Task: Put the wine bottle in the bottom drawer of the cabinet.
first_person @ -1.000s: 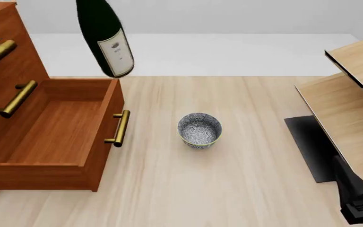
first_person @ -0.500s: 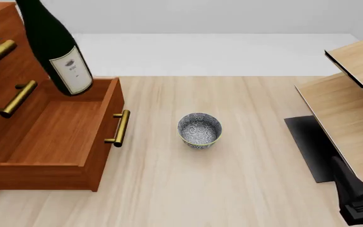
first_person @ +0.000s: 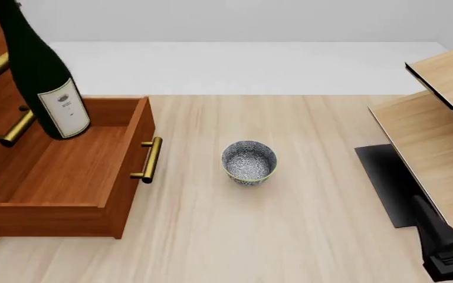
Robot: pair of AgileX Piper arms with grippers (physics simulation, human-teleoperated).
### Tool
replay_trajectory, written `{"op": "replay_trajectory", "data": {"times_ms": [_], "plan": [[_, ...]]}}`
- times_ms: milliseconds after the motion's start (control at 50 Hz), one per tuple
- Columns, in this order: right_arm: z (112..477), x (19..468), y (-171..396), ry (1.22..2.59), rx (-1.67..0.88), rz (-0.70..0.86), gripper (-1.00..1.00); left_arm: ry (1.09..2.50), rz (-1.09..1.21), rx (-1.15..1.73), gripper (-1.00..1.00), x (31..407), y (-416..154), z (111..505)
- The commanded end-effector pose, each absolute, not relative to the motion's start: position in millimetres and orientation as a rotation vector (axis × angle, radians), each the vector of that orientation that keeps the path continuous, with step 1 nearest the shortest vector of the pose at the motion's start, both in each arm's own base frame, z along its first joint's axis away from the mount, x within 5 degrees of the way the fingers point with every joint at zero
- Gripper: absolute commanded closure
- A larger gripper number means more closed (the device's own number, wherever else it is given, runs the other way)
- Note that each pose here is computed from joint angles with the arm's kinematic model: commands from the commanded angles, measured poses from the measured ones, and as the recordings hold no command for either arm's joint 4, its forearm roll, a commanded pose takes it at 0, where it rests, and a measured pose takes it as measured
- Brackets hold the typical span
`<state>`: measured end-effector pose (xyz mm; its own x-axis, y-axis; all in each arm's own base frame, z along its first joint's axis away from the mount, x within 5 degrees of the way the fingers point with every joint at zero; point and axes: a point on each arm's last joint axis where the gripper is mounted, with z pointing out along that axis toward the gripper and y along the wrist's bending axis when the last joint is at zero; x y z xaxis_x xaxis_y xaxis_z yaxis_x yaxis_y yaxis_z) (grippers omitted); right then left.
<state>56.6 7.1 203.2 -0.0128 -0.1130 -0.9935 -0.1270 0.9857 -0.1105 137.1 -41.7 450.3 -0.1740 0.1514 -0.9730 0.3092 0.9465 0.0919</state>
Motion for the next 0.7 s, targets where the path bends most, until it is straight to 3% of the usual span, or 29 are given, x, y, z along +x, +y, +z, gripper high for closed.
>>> {"op": "replay_trajectory", "data": {"times_ms": [20,400,700], "plan": [[203,57,7,1.587,-0.190,0.011,-1.00,1.783,-0.104,0.320,1.00,142,-36,456],[203,57,8,1.589,-0.197,0.014,-1.00,1.867,-0.061,0.302,1.00,171,-36,457],[203,56,8,1.592,-0.199,0.014,-1.00,1.932,-0.024,0.265,1.00,194,-30,435]]}}
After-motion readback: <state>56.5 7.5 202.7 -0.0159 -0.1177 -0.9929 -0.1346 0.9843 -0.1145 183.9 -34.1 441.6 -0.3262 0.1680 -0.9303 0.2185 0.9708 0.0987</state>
